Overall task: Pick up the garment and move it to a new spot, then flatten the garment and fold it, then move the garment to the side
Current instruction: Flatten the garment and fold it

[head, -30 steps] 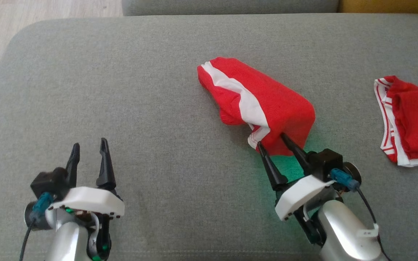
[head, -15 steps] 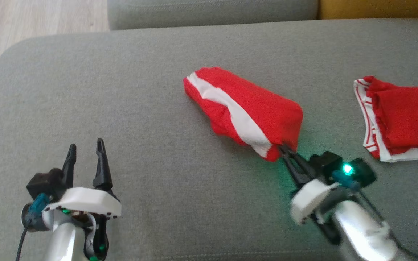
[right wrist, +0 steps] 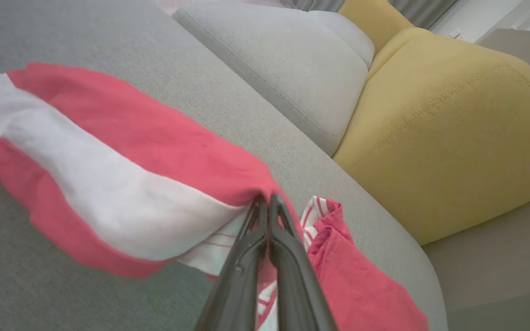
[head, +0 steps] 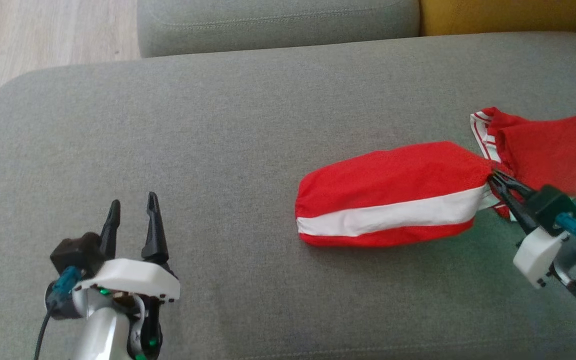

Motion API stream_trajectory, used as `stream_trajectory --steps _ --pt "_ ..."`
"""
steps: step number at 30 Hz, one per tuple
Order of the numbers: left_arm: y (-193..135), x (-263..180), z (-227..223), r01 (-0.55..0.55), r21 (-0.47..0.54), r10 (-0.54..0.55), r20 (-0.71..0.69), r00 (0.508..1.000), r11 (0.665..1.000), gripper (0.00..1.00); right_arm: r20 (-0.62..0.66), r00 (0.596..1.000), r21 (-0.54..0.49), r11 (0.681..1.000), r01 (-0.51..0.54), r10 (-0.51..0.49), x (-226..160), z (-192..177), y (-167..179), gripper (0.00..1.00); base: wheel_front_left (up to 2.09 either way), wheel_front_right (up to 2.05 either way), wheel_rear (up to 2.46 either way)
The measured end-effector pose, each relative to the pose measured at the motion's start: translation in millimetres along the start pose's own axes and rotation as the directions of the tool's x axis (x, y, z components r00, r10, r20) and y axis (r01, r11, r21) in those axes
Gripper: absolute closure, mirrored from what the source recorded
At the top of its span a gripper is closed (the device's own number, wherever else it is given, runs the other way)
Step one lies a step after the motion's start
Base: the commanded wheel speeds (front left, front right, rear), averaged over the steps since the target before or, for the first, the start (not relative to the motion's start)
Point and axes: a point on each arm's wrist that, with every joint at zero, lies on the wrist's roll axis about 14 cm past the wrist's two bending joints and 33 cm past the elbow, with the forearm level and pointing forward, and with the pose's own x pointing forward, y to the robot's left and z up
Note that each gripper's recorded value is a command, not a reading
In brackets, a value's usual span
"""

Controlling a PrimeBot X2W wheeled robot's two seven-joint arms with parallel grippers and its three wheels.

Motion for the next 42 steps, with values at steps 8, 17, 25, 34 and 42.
stream_trajectory --steps 8,17,25,34,42 --pt "2.8 -0.4 -3.3 -0.009 0.002 0.009 -0.009 1.000 1.000 0.00 -0.086 0.996 0.142 0.990 0.026 -0.014 0.2 -26.3 12.3 0.00 0.00 0.00 0.00" --pt "-2.3 1.4 -4.0 0.008 0.012 -0.008 -0.011 1.000 1.000 0.00 -0.031 0.952 0.340 0.893 0.296 -0.303 -7.6 -14.4 -39.4 0.00 0.00 0.00 0.00" --pt "-27.1 2.0 -8.4 0.089 -0.015 -0.089 -0.025 0.996 0.996 0.00 -0.004 0.880 0.555 0.731 0.397 -0.475 -31.4 -8.0 -16.1 0.00 0.00 0.00 0.00" --pt "-97.9 -13.4 -47.1 0.342 -0.135 -0.360 -0.138 0.923 0.930 0.00 -0.028 0.873 0.562 0.714 0.417 -0.487 -39.7 -15.7 -9.0 0.00 0.00 0.00 0.00" --pt "-147.0 -18.4 -82.3 0.475 -0.205 -0.517 -0.298 0.802 0.856 0.00 -0.061 0.863 0.563 0.697 0.445 -0.501 -45.9 -26.4 -9.8 0.00 0.00 0.00 0.00"
